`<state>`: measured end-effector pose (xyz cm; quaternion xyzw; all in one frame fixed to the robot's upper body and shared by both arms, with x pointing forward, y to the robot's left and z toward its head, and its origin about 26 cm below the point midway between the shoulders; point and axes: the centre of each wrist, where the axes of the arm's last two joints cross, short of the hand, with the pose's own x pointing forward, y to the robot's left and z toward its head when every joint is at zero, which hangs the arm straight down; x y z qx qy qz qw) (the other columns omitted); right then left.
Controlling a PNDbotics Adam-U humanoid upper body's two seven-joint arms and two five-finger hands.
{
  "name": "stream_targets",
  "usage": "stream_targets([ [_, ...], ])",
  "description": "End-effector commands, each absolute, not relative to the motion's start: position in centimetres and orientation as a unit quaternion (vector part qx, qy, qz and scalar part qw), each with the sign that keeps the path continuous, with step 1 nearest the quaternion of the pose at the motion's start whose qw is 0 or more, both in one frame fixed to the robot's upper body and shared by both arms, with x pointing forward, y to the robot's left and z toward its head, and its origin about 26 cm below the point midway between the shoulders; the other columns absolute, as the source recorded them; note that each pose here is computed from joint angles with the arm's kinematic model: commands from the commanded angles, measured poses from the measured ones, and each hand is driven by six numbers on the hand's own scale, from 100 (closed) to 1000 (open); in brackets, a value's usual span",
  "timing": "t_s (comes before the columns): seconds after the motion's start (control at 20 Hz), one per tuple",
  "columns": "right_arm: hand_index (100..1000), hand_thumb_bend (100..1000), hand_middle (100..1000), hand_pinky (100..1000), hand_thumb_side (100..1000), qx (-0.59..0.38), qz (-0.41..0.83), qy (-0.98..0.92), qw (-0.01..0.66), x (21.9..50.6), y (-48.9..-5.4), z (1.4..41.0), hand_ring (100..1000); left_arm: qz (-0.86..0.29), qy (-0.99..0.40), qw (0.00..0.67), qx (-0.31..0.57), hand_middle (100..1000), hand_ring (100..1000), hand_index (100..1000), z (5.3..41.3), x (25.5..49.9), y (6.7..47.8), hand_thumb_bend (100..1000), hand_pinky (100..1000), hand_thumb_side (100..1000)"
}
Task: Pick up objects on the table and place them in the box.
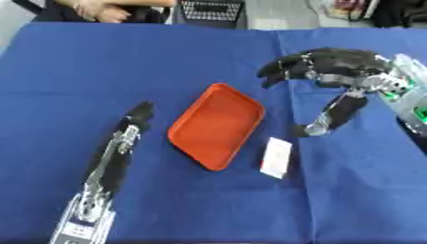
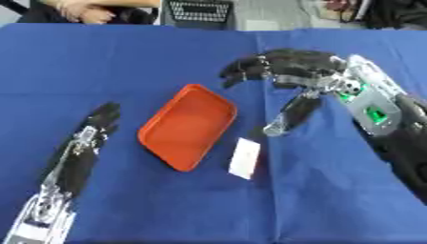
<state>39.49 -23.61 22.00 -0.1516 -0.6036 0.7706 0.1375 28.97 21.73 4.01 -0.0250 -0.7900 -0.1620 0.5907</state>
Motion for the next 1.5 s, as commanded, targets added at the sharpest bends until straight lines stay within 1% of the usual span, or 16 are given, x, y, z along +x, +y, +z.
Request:
stream_targets([
  [0.05, 894, 508, 915, 825, 488, -0.113, 0.891, -0.439, -0.018, 39.6, -23.3, 22.7, 860, -0.17, -0.794, 0.583, -0.021, 1000, 1000, 1000, 4.5, 29.0, 21.9, 195, 1000, 1000],
  [0.65, 893, 480, 916, 824, 502, -0.121, 0.904, -0.41, -0.015, 40.1, -22.9, 20.7, 861, -0.172, -0.794, 0.583, -0.021, 1000, 1000, 1000, 4.5, 29.1, 21.9, 196, 1000, 1000],
  [0.7, 892, 500, 915, 824, 506, -0.12, 0.907, -0.404, -0.013, 40.1, -22.9, 20.4, 862, -0.172, -0.794, 0.583, -0.021, 1000, 1000, 1000, 4.5, 29.1, 21.9, 195, 1000, 1000],
  [0.75, 892, 482, 916, 825, 509, -0.12, 0.91, -0.397, -0.012, 40.1, -23.0, 20.2, 862, -0.173, -0.794, 0.583, -0.021, 1000, 1000, 1000, 4.5, 29.1, 21.9, 196, 1000, 1000],
  [1.1, 891, 482, 915, 823, 528, -0.119, 0.922, -0.368, 0.001, 40.2, -23.8, 18.8, 861, -0.174, -0.794, 0.582, -0.02, 1000, 1000, 1000, 4.5, 29.1, 22.0, 197, 1000, 1000],
  [1.5, 884, 470, 914, 822, 528, -0.119, 0.921, -0.37, -0.002, 40.2, -23.6, 18.5, 860, -0.175, -0.794, 0.582, -0.021, 1000, 1000, 1000, 4.5, 29.1, 22.0, 197, 1000, 1000],
])
